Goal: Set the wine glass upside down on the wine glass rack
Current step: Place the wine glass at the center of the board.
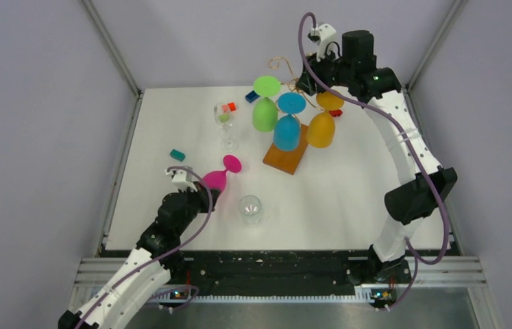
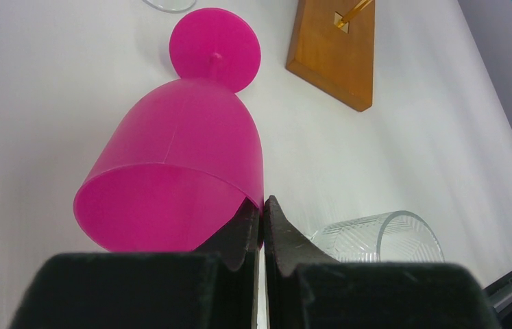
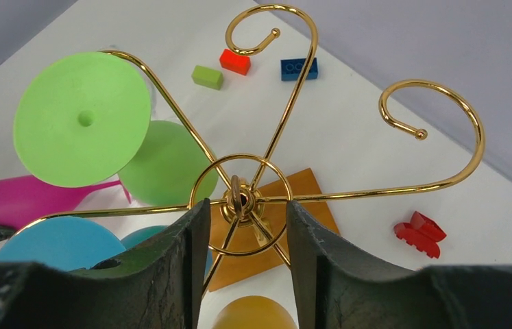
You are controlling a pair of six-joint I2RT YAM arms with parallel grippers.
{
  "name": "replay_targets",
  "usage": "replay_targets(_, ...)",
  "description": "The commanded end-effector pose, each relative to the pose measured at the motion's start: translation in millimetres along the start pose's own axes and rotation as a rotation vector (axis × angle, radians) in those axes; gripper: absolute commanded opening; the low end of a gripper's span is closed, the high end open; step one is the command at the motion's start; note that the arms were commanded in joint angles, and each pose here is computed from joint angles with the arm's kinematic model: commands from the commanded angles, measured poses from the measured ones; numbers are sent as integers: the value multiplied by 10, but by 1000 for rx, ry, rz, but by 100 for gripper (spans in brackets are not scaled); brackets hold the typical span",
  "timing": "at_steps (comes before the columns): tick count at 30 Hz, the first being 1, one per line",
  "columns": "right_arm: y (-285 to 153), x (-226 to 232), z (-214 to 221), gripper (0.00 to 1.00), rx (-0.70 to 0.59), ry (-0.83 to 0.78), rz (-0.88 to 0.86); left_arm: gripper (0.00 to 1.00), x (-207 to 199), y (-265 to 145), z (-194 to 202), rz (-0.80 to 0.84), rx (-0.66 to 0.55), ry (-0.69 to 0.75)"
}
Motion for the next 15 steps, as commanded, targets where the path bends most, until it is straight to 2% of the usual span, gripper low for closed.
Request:
replay_targets(1, -38, -38, -182, 43, -78, -37, 9, 0, -70, 21, -147, 32, -88, 3)
replay_targets(8, 44, -72, -181, 35, -81, -28, 12, 0, -55, 31, -144, 23, -95, 11)
replay_targets(15, 107, -72, -177, 32, -81, -31, 15, 0, -41, 59, -102, 25, -74, 11)
Point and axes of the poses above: each gripper's point midway between its finger pads, its own y axis out along the fingers, its own x axis along the line the jaws close on, z = x × y, the point moved 10 cm from there along -y, back along the fingers, and after that the axes turned 1 degree about -y, right-handed, at the moved point
